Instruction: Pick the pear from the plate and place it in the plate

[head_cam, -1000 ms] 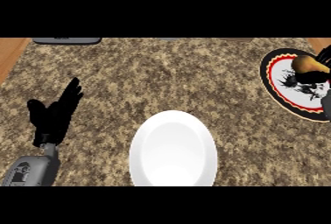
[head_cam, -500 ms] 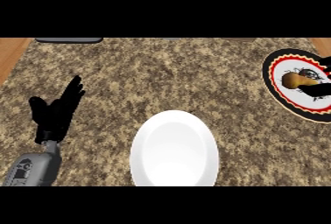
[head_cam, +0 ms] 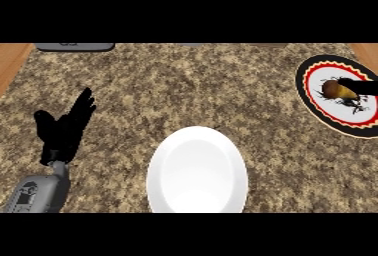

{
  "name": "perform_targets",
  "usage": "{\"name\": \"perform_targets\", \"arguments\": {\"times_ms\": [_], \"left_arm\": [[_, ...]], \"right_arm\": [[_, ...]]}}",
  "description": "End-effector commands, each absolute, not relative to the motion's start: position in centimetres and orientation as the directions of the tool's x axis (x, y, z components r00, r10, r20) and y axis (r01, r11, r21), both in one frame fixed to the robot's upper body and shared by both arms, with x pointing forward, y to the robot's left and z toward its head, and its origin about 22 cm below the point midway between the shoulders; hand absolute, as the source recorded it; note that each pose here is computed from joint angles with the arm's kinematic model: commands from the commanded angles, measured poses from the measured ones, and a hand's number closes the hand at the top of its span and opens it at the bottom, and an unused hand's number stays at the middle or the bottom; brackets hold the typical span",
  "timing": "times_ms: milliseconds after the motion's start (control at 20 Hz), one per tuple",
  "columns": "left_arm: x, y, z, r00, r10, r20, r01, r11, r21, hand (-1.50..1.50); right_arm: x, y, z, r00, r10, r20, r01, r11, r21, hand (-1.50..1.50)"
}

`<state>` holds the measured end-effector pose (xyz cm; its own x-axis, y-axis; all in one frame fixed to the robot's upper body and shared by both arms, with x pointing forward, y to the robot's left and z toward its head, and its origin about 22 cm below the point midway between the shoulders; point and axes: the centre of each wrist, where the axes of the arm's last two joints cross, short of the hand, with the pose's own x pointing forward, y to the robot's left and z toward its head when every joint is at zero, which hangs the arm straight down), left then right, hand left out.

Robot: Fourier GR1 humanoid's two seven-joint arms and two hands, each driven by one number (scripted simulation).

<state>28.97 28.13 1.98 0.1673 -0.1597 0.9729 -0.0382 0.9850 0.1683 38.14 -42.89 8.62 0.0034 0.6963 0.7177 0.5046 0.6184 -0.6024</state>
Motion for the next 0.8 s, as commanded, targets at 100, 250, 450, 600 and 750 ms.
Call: {"name": "perform_targets", "arguments": {"times_ms": [100, 250, 450, 600, 750], "left_arm": [[29.0, 28.1, 2.2, 0.166, -0.166, 0.972, -0.055, 0.983, 0.177, 0.00], [28.7, 28.4, 2.9, 0.154, -0.148, 0.977, -0.063, 0.985, 0.159, 0.00], [27.0, 29.1, 2.1, 0.176, -0.181, 0.968, -0.035, 0.981, 0.190, 0.00], [28.2, 29.8, 1.6, 0.167, -0.166, 0.972, -0.049, 0.983, 0.176, 0.00], [28.2, 30.2, 3.1, 0.160, -0.158, 0.974, -0.032, 0.986, 0.165, 0.00]], "right_arm": [[38.5, -43.4, 11.2, -0.108, 0.486, 0.867, 0.539, 0.761, -0.360, -1.50], [37.8, -44.3, 10.1, -0.058, 0.344, 0.937, 0.461, 0.842, -0.281, -1.50], [36.3, -46.4, 10.1, -0.078, 0.250, 0.965, 0.398, 0.895, -0.200, -1.50], [34.5, -47.3, 8.2, -0.101, 0.274, 0.956, 0.400, 0.891, -0.213, -1.50], [32.2, -50.4, 8.2, -0.100, 0.311, 0.945, 0.439, 0.866, -0.239, -1.50]]}}
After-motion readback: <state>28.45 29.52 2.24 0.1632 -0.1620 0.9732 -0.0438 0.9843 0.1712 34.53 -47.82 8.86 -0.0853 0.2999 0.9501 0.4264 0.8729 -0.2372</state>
